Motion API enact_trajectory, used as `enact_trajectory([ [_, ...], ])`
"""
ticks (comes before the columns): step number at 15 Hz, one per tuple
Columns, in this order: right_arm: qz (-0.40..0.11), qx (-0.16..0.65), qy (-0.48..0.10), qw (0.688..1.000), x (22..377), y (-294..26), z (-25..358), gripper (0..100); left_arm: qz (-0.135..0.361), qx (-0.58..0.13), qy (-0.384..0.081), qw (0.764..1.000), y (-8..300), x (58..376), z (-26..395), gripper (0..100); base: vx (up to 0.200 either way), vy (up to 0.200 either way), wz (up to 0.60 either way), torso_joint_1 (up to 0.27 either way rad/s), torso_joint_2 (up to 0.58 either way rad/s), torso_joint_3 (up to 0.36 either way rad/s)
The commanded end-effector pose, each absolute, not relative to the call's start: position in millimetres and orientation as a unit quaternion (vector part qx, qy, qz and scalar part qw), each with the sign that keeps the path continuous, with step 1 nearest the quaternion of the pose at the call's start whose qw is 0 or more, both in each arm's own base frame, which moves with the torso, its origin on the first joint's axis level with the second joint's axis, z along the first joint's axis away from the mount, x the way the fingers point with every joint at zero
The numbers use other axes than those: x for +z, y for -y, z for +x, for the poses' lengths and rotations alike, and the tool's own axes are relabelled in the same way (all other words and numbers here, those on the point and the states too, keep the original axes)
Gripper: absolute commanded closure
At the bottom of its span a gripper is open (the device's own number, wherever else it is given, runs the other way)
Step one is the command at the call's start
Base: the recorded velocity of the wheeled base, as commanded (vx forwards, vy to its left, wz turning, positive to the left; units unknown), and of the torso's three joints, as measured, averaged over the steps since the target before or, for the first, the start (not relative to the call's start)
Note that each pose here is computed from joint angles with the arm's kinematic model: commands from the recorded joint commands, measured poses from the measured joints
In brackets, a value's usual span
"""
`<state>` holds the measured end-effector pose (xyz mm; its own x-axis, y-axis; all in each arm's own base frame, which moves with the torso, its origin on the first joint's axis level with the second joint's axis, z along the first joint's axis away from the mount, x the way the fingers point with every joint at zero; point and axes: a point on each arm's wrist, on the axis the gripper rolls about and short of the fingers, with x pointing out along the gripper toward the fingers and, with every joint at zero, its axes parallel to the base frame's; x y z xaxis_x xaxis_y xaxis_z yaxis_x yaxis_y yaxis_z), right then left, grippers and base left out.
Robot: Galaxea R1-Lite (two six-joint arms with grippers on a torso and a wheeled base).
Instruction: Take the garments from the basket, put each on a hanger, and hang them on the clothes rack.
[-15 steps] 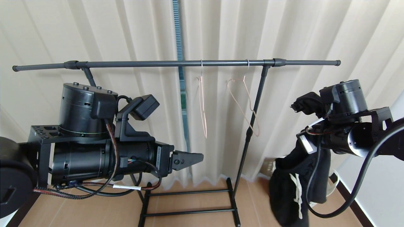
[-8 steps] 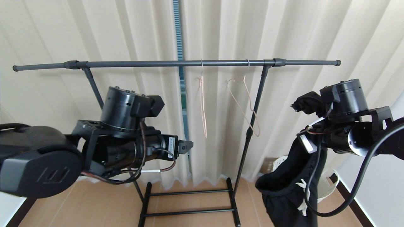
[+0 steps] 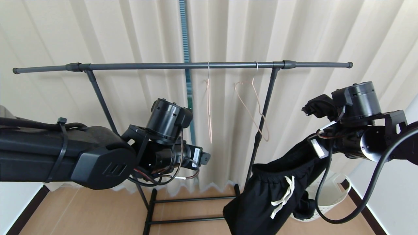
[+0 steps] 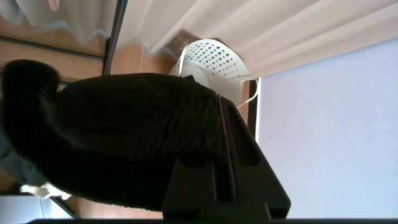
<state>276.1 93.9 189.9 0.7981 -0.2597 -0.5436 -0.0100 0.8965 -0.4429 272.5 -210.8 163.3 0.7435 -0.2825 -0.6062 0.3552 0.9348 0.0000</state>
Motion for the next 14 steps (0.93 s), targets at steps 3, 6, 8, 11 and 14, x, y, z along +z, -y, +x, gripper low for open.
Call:
enact_trajectory([
  [3,-0.217,-0.069,-0.31,0.923,190.2,-93.3,276.3,100,0.058,-0.159,-0.32,0.932,209.0,157.2,281.3,0,0.133,-0.2,0.0,-0.009,0.0,0.002],
  [6,-0.217,-0.068,-0.311,0.923,189.7,-93.4,276.6,100,0.059,-0.157,-0.315,0.934,207.7,157.7,284.1,0,0.067,-0.067,0.0,-0.002,0.0,0.001],
  [8,-0.217,-0.068,-0.312,0.922,189.3,-93.5,276.8,100,0.053,-0.159,-0.29,0.942,210.3,161.6,290.4,0,0.0,0.0,0.0,0.0,0.0,0.0],
  [11,-0.218,-0.068,-0.312,0.922,188.8,-93.6,277.1,100,0.059,-0.11,-0.269,0.955,210.5,162.0,312.8,0,0.0,0.0,0.0,0.0,0.0,0.0],
  [14,-0.218,-0.068,-0.313,0.922,188.3,-93.9,277.8,100,0.052,-0.072,-0.253,0.963,208.7,161.6,340.6,0,0.0,0.0,0.0,0.0,0.0,0.0],
])
